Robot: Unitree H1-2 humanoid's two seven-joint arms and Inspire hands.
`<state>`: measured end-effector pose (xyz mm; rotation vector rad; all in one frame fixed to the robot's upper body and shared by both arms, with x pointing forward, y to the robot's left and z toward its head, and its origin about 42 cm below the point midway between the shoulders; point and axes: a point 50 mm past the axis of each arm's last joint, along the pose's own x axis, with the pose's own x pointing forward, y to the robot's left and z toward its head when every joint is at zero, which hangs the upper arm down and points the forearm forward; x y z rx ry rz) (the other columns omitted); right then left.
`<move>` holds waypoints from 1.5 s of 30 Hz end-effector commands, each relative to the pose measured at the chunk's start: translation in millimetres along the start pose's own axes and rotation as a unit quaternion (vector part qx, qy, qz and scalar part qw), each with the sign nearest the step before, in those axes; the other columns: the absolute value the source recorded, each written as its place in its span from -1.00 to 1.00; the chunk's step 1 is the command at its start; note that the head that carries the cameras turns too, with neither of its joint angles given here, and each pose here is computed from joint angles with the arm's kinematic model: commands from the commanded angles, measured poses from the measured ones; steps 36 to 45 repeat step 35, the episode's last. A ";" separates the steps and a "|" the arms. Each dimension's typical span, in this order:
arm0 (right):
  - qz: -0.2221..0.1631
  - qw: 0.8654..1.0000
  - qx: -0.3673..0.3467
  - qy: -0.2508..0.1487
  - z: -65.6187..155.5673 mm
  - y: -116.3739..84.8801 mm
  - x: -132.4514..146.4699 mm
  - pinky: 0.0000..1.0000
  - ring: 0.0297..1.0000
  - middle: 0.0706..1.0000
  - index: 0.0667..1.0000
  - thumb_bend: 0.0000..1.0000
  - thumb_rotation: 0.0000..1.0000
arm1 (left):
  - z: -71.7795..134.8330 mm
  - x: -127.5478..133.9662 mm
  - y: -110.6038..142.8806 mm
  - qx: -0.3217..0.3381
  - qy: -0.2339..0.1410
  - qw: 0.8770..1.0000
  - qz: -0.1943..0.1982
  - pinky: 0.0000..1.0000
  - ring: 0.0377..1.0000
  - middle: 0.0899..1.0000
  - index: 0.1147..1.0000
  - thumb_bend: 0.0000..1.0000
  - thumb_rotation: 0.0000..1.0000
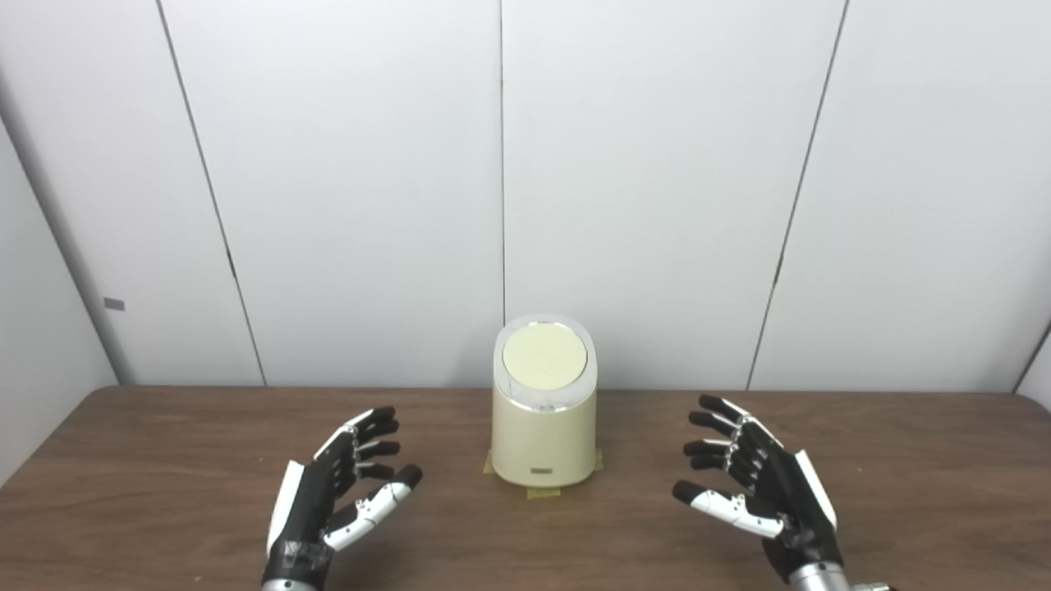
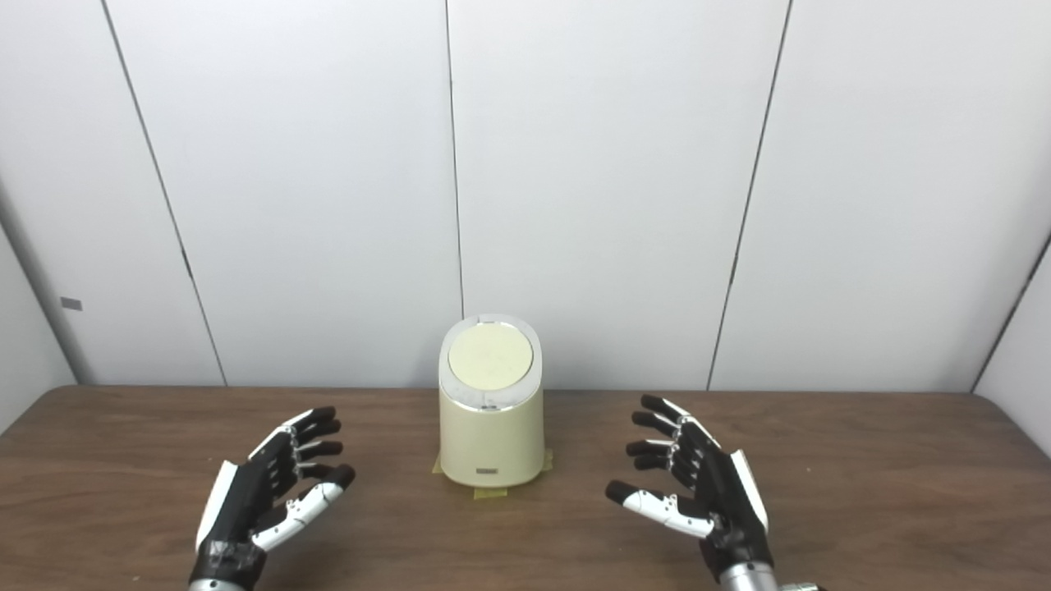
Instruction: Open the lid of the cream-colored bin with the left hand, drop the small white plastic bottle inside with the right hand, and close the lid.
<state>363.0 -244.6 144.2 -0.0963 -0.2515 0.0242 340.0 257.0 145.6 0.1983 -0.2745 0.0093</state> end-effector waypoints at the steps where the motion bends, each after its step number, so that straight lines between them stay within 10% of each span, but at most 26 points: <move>1: 0.002 0.999 -0.006 -0.045 18.3 -3.1 8.5 0.14 0.26 0.50 0.57 0.70 -0.53 | 14.1 9.9 1.0 -0.007 -0.027 1.000 -0.007 0.21 0.39 0.48 0.52 0.43 -0.36; 45: 0.001 0.999 -0.012 -0.038 25.8 -0.8 -7.3 0.10 0.23 0.50 0.59 0.67 -0.52 | 17.0 8.2 -6.0 -0.010 -0.013 0.999 -0.029 0.15 0.35 0.46 0.48 0.45 -0.42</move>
